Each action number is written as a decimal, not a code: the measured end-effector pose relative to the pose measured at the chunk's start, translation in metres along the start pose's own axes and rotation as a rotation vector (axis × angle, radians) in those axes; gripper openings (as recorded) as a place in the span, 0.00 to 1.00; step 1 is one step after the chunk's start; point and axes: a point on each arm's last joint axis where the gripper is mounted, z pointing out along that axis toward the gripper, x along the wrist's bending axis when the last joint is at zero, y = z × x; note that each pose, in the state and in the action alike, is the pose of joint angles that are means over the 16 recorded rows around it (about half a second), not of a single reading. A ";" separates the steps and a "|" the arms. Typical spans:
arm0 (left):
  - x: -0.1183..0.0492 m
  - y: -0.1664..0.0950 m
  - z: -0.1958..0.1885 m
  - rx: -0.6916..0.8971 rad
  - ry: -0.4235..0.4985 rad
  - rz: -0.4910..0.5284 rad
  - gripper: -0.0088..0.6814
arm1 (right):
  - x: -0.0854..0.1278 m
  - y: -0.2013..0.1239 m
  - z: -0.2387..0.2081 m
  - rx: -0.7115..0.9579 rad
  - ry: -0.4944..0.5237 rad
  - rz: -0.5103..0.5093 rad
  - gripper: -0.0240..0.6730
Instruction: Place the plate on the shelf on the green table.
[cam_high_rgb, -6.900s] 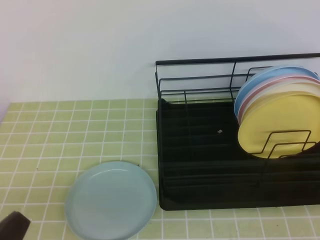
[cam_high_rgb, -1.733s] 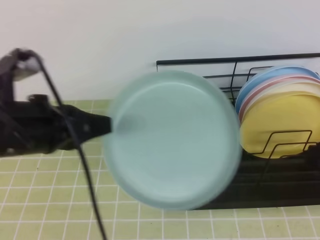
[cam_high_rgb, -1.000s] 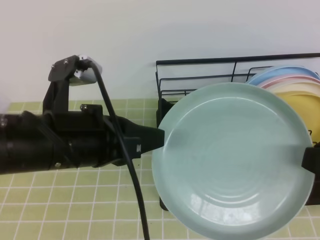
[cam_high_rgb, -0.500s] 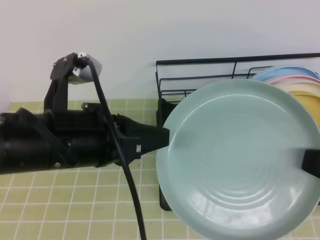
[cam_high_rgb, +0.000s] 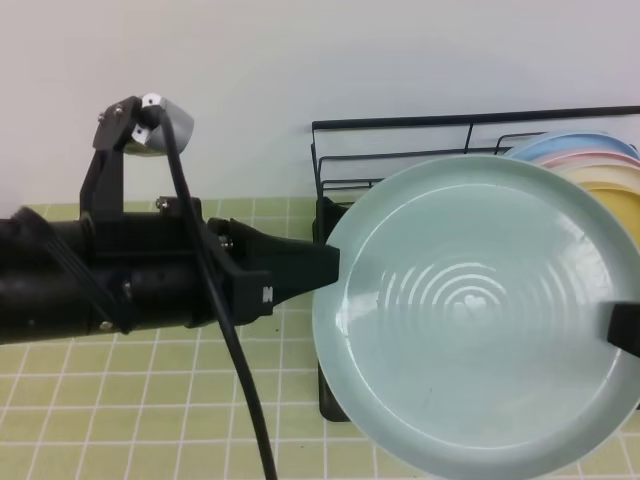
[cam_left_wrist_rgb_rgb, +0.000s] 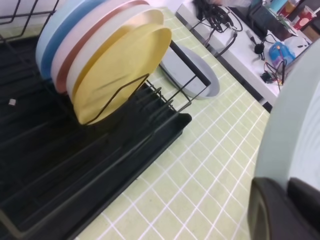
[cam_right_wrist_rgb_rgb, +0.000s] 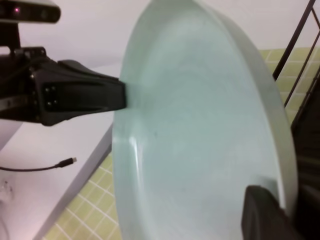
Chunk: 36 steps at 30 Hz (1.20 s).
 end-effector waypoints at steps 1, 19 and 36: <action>-0.001 0.000 0.000 0.002 -0.005 -0.001 0.10 | 0.000 0.000 0.000 0.002 -0.003 -0.007 0.17; -0.010 -0.003 -0.001 0.032 -0.110 -0.027 0.61 | -0.023 0.006 -0.003 -0.032 -0.275 -0.318 0.07; 0.000 -0.010 -0.001 0.106 -0.005 0.058 0.12 | -0.032 0.041 -0.020 -0.065 -0.611 -0.985 0.06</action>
